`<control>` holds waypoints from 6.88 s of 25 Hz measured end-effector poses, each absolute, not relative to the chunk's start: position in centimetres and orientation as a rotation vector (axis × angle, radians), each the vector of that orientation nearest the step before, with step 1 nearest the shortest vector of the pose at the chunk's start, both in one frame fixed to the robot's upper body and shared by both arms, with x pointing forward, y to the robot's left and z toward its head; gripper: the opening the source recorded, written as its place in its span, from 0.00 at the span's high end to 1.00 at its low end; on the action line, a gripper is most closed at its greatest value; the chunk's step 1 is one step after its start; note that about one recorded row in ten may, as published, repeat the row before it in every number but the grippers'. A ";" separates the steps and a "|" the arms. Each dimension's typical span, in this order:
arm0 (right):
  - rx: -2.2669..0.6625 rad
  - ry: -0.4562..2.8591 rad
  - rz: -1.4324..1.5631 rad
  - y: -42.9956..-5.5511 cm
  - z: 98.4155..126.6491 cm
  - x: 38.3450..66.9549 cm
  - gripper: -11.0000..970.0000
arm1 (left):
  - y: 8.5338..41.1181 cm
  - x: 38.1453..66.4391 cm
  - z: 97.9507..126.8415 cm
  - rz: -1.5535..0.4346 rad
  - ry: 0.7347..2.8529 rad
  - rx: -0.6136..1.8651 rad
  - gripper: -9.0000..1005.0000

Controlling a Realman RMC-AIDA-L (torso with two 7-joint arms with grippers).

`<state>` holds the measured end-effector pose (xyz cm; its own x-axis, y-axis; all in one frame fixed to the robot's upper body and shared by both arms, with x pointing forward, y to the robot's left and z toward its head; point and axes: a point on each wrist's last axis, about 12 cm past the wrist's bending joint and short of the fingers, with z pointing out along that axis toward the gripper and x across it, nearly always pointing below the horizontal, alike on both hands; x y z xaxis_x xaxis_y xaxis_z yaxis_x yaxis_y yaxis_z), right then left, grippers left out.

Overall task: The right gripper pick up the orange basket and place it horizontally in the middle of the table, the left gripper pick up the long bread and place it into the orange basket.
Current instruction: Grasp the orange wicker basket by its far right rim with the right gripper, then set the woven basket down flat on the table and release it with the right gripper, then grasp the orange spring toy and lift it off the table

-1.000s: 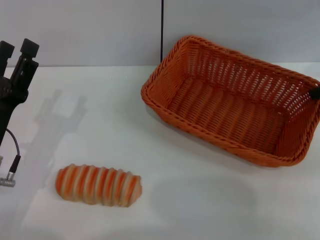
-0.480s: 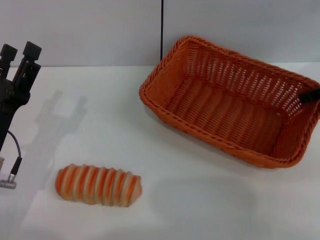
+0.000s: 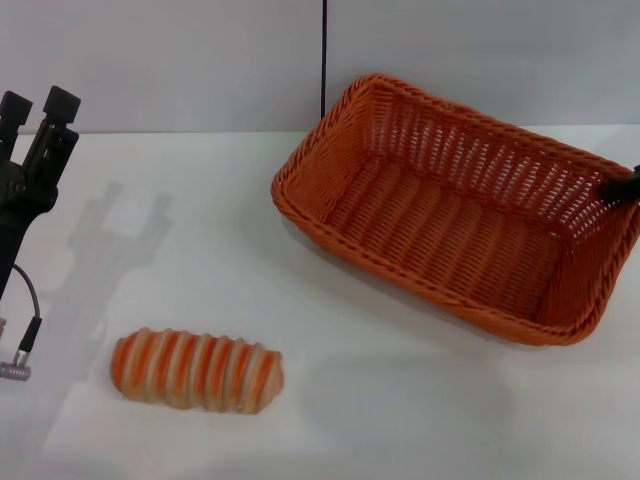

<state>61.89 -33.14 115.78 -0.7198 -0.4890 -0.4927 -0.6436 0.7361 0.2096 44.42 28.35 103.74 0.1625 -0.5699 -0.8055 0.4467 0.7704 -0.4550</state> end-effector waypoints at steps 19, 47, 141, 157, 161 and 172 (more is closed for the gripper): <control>-0.844 2.101 0.629 -35.0 120.1 59.7 0.80 | 28.6 44.4 103.8 -0.732 1.201 -0.135 0.21; -1.025 1.919 0.896 -32.6 116.0 58.1 0.81 | 28.3 44.9 104.0 -0.745 1.198 -0.123 0.21; 0.064 1.541 0.543 -42.2 107.1 48.3 0.46 | 36.1 39.6 101.0 -0.767 1.814 0.373 0.22; 0.036 1.551 0.556 -41.9 107.0 48.3 0.46 | 35.2 40.2 99.6 -0.741 1.900 0.382 0.22; 0.033 1.550 0.558 -41.8 107.1 48.4 0.46 | 35.1 40.2 99.5 -0.747 1.910 0.395 0.22; 0.036 1.551 0.552 -41.8 107.1 48.4 0.46 | 34.5 40.4 99.3 -0.774 1.922 0.427 0.22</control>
<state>48.45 -41.84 107.06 -0.0753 0.3568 -0.9311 -0.3120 0.8785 0.3618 40.37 34.53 99.32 -0.4565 -0.0344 -0.8891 0.5914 0.7349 -0.3320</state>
